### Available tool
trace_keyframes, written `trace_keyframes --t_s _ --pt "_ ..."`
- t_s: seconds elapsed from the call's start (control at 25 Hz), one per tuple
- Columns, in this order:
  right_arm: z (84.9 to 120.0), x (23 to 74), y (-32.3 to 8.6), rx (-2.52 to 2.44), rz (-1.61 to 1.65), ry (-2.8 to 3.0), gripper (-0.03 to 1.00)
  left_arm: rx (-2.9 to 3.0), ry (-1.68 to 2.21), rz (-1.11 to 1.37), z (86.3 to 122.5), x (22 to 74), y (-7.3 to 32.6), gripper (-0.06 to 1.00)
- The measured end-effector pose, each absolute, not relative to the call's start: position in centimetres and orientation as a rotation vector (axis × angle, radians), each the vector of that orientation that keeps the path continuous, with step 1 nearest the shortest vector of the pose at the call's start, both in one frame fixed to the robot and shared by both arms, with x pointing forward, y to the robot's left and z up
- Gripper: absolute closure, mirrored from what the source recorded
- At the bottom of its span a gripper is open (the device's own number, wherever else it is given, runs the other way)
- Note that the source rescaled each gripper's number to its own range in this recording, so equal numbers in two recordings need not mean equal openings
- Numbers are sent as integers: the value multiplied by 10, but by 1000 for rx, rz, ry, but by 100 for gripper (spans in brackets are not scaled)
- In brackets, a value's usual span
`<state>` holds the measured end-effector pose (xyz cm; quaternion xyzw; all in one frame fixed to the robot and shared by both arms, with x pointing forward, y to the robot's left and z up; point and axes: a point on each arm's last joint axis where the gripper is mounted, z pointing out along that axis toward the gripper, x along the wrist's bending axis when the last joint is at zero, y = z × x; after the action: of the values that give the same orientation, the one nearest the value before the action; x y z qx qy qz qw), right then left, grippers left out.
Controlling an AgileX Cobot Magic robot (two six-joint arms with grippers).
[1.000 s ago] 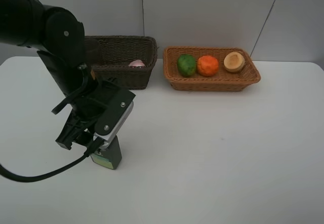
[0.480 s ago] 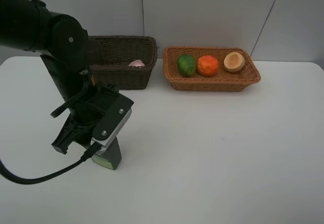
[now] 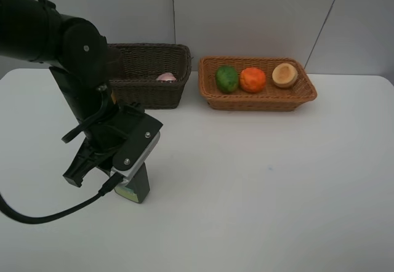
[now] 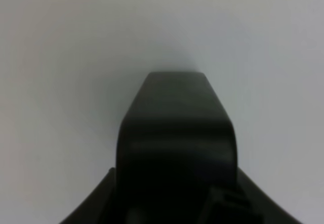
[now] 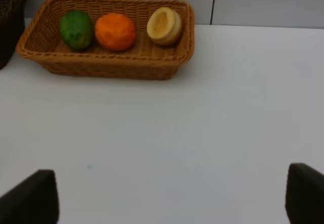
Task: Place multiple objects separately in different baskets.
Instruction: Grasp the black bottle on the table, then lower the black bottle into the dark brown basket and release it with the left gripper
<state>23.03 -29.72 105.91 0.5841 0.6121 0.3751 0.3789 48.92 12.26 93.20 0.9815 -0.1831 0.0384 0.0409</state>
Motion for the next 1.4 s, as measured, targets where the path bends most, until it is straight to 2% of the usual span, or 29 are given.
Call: trace_keyframes --t_s 0.6,1.04,1.24,1.4 --pt "1059 230 -297 1492 958 1564 0 3043 -339 65 933 487 124 45" --pt "1059 230 -297 1492 958 1564 0 2729 950 267 1014 528 101 45" --pt "1059 230 -297 1492 958 1564 0 2468 1338 405 1056 556 99 45" --pt "1059 230 -297 1492 958 1564 0 2310 1563 506 1076 580 105 45"
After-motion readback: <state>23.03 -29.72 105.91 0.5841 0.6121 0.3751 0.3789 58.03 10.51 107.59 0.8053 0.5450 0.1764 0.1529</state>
